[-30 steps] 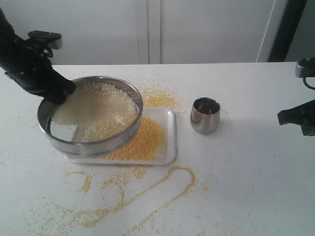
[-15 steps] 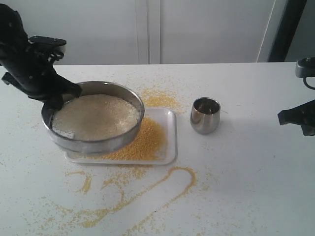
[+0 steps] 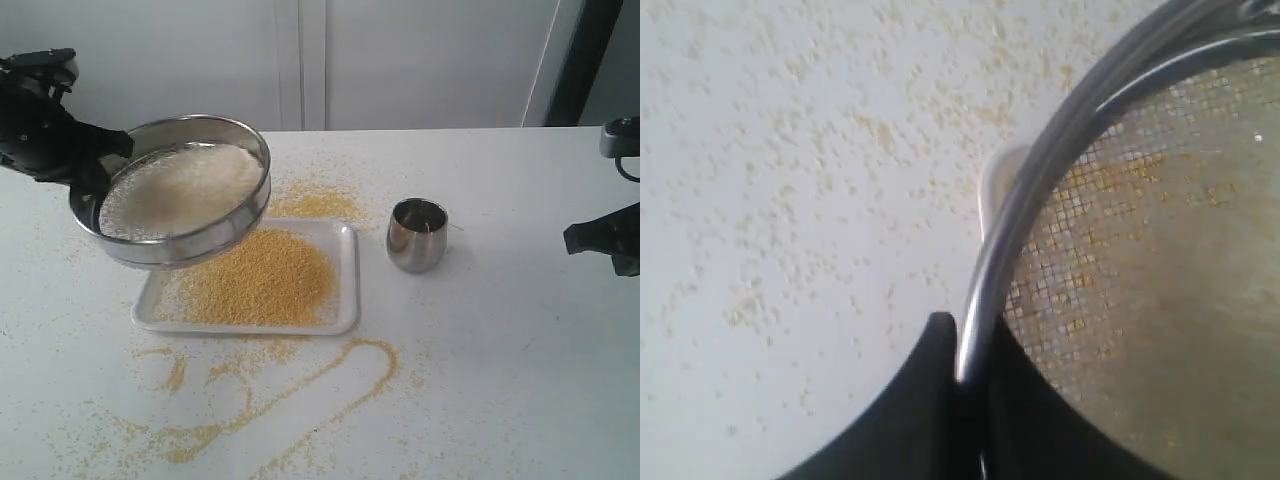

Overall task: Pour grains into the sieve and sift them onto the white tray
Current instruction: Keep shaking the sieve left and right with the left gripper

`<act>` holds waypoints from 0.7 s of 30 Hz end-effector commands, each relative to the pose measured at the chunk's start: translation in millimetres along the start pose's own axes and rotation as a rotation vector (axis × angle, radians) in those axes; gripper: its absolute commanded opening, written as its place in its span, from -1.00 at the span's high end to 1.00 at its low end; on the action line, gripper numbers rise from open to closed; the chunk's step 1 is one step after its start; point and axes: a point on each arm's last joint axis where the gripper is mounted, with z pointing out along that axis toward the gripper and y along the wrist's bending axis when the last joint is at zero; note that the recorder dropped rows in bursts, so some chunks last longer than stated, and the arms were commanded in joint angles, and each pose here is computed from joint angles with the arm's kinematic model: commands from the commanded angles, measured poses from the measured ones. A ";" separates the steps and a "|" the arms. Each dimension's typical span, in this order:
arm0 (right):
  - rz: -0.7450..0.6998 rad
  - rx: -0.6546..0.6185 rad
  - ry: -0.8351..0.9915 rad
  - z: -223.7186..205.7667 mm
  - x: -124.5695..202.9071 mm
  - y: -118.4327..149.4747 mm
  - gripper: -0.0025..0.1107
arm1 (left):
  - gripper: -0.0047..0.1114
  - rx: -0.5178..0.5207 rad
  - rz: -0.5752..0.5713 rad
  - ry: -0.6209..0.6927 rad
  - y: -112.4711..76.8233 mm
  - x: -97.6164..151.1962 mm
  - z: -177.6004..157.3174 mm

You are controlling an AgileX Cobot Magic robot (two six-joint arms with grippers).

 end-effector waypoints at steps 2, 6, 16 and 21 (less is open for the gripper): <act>0.004 0.003 -0.008 -1.0 0.8 -1.1 0.96 | 0.92 0.037 0.082 0.034 -32.6 11.0 1.3; 0.004 0.003 -0.008 -1.0 0.8 -1.1 0.96 | 0.92 0.080 -0.119 -0.018 -12.3 4.5 -9.1; 0.004 0.003 -0.008 -1.0 0.8 -1.1 0.96 | 0.92 0.218 0.077 -0.004 -26.7 10.3 -17.7; 0.004 0.003 -0.008 -1.0 0.8 -1.1 0.96 | 0.92 0.163 0.116 -0.020 -32.9 9.1 -17.8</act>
